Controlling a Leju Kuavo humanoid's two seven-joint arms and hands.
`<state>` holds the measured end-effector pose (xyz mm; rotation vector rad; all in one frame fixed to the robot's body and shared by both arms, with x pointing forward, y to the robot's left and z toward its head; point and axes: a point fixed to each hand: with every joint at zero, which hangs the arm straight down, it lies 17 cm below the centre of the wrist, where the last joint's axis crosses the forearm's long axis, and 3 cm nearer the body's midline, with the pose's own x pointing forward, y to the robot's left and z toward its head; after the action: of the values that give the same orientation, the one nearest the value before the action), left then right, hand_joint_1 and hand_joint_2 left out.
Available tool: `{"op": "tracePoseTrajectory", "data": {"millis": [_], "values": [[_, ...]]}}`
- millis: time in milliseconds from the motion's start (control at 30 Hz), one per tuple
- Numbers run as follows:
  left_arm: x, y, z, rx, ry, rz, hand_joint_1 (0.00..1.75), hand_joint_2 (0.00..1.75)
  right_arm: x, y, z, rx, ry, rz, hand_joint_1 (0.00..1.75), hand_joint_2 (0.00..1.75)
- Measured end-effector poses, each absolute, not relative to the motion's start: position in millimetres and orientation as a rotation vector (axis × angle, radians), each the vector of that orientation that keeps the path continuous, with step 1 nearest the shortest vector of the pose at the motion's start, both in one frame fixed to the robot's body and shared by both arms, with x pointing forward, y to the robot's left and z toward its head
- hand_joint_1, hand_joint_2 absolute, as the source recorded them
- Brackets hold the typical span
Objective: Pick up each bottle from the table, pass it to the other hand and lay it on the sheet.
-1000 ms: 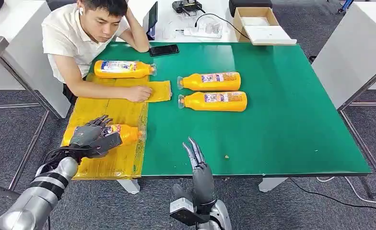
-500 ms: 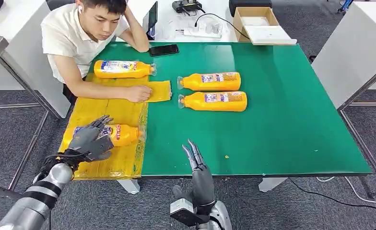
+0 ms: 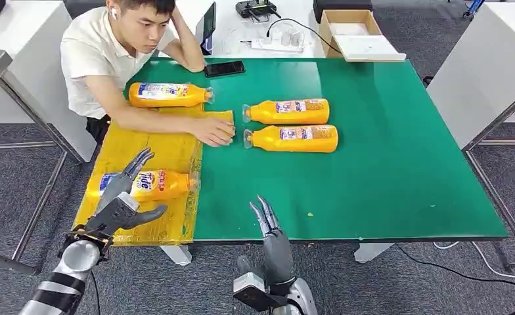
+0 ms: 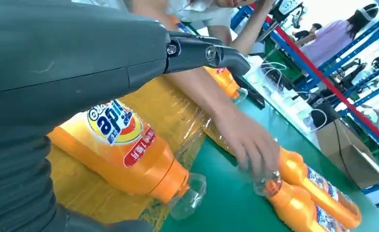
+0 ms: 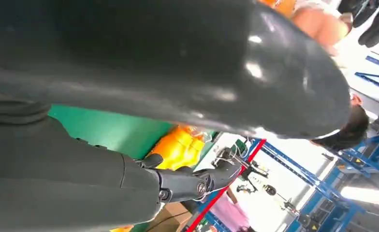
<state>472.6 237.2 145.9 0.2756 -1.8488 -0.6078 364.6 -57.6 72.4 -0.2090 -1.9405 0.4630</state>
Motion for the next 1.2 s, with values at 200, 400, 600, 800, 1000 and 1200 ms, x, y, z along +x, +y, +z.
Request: {"op": "tracePoseTrajectory", "data": {"millis": [200, 400, 600, 800, 1000, 1200], "values": [[471.1, 236.2, 148.7, 0.275, -1.857, -0.606, 0.0, 1.75, 364.9, -57.5, 71.1, -0.209, -1.937, 0.466, 0.0, 0.0], [467.9, 243.0, 175.1, 0.305, -1.964, -0.51, 0.0, 1.75, 365.1, -58.1, 70.1, -0.212, -1.935, 0.466, 0.0, 0.0], [451.5, 235.0, 202.9, 0.206, -2.064, -0.349, 0.0, 1.75, 366.0, -62.8, 70.1, -0.256, -1.94, 0.468, 0.0, 0.0], [419.8, 224.6, 213.8, 0.148, -2.11, -0.06, 0.0, 1.75, 388.9, -93.9, 67.4, -0.558, -1.878, 0.714, 0.0, 1.75], [398.7, 206.2, 215.0, 0.052, -2.103, 0.067, 0.0, 1.75, 417.1, -149.9, 97.7, -0.808, -1.897, 0.74, 0.0, 1.75], [396.4, 200.3, 212.9, 0.0, -2.083, 0.091, 0.0, 1.75, 428.5, -191.3, 85.0, -1.023, -1.724, 0.839, 0.0, 1.75]]}}
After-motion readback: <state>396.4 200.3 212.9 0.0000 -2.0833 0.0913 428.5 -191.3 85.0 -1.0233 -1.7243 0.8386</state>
